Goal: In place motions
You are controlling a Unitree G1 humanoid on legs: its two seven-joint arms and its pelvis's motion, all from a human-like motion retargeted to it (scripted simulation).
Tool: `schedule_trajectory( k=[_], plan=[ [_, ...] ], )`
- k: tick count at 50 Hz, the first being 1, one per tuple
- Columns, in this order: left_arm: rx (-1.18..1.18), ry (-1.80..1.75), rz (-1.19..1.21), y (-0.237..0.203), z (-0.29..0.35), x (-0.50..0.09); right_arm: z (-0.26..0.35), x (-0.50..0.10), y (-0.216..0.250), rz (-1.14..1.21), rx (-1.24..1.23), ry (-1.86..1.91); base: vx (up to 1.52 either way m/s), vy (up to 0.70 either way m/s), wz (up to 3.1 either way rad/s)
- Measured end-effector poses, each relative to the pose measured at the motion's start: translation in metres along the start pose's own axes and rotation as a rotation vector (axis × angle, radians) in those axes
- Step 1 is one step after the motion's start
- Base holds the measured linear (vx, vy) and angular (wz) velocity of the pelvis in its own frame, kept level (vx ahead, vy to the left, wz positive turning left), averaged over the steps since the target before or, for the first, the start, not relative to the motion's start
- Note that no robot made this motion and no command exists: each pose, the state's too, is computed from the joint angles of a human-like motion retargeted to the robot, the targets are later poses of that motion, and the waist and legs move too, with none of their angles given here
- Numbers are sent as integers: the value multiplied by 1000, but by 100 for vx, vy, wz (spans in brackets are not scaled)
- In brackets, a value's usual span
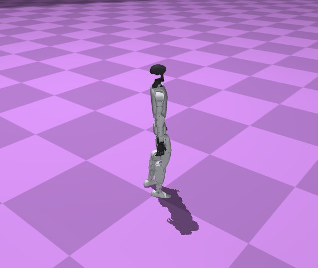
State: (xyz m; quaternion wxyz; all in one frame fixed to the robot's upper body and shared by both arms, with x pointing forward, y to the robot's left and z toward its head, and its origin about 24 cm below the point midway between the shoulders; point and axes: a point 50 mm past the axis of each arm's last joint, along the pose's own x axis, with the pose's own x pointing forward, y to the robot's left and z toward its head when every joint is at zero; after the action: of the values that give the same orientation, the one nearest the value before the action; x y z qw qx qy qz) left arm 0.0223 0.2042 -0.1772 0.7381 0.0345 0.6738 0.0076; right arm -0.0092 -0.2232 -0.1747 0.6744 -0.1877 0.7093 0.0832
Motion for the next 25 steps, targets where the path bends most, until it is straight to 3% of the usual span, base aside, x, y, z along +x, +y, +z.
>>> schedule_trajectory(
  k=[10, 17, 25],
  plan=[
    [-292, 297, -3, -7, -104, -19, 83, -6, -1, 15, -82, -164, -16, -14, 4],
    [-233, 435, -127, -29, -147, -36, 171, -31, -8, 68, 21, -430, -15, -6, 2],
    [-223, 498, -182, -46, -163, -44, 235, -65, -17, 61, -37, -658, -2, 0, 3]
  ],
)
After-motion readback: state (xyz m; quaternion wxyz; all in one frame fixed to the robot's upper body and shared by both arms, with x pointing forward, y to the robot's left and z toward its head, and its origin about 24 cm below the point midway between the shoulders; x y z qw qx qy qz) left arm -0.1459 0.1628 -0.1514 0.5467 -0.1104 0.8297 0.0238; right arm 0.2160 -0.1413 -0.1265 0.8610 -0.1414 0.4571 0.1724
